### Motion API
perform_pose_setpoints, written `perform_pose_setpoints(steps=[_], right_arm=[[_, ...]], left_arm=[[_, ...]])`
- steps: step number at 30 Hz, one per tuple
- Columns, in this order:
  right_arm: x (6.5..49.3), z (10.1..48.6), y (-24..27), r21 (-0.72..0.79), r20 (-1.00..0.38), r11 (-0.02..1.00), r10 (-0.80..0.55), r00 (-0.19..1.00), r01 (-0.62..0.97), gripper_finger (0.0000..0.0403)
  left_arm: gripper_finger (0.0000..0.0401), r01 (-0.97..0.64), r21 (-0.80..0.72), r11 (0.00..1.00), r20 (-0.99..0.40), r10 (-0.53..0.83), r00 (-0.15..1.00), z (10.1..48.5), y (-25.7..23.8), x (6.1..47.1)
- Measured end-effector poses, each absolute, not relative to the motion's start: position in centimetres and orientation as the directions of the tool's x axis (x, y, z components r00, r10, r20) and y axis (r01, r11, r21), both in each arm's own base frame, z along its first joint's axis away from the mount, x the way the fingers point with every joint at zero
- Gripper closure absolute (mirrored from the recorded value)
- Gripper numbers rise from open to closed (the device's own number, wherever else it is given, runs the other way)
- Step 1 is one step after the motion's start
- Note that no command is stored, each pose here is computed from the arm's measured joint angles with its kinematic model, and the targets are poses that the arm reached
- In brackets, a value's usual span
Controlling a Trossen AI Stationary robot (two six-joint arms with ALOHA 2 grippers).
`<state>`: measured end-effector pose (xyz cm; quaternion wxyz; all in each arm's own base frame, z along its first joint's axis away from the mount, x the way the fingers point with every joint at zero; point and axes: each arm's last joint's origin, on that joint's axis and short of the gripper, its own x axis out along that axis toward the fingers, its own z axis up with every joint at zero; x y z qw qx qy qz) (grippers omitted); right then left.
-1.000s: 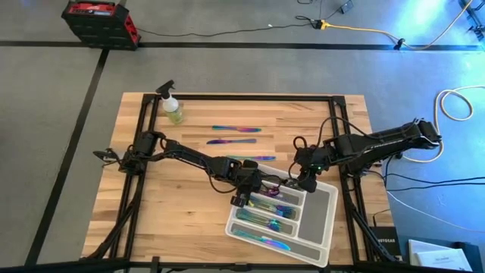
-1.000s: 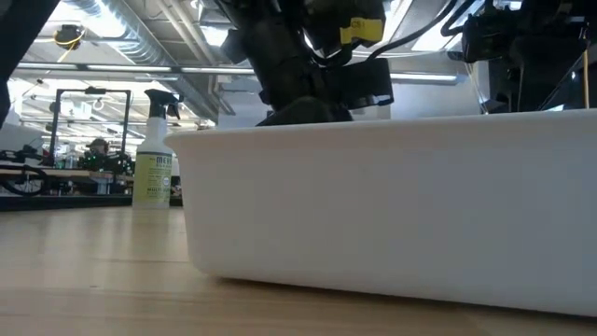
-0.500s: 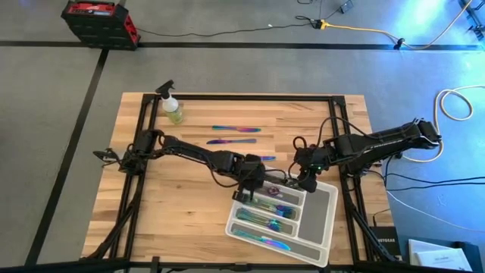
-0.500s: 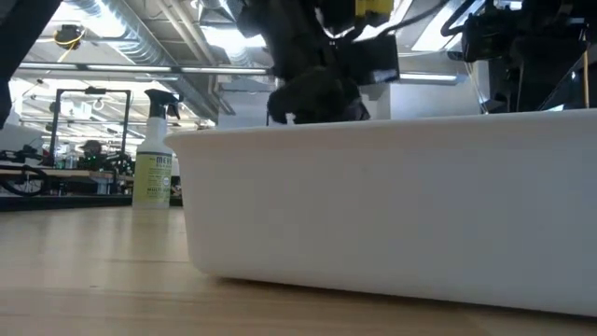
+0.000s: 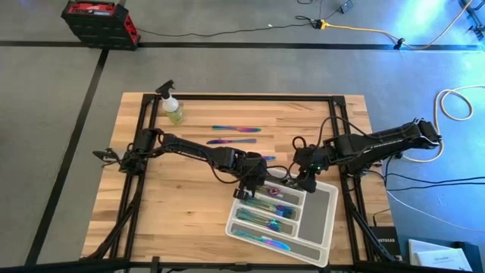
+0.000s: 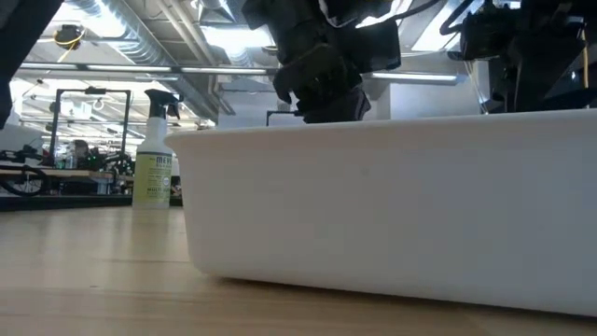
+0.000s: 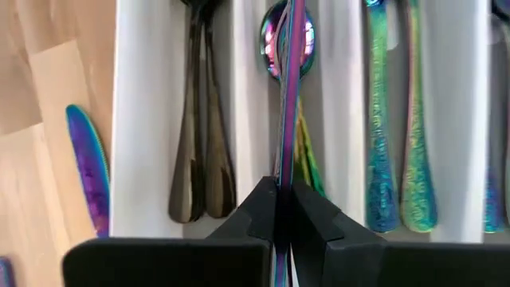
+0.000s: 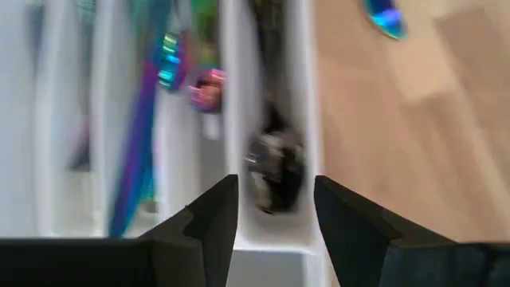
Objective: Sort silverware
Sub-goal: Put the purple knife into the white silverware tray
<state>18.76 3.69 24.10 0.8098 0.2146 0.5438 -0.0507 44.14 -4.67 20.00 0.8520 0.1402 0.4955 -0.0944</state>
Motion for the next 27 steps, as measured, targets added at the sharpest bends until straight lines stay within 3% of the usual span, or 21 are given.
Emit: perform_pose_setpoints(steps=[4,10,15,19,23,27], right_arm=[[19.5,24.6,4.1,0.387,-0.847,0.9,0.261,0.464,0.2,0.0253],[20.5,26.0,4.3,0.418,-0.747,0.901,0.27,0.608,0.113,0.0259],[21.3,27.6,5.1,0.382,-0.639,0.924,0.291,0.712,-0.035,0.0321],[21.1,27.8,6.5,0.294,-0.621,0.938,0.335,0.709,-0.186,0.0392],[19.9,27.1,8.1,0.212,-0.685,0.935,0.349,0.64,-0.283,0.0389],[18.7,26.6,9.4,0.037,-0.752,0.934,0.26,0.606,-0.354,0.0401]], left_arm=[[0.04,0.299,0.142,0.944,-0.871,-0.024,0.491,20.0,-4.7,44.1],[0.04,0.294,0.089,0.952,-0.87,-0.069,0.488,20.0,-4.6,44.2],[0.04,0.292,0.035,0.956,-0.868,-0.116,0.483,20.0,-4.7,44.2],[0.0399,0.275,-0.087,0.957,-0.857,-0.213,0.468,20.1,-4.7,44.1],[0.0398,0.252,-0.139,0.958,-0.852,-0.245,0.462,20.1,-4.8,44.1],[0.0397,0.245,-0.185,0.952,-0.844,-0.281,0.456,20.1,-4.7,44.1]])
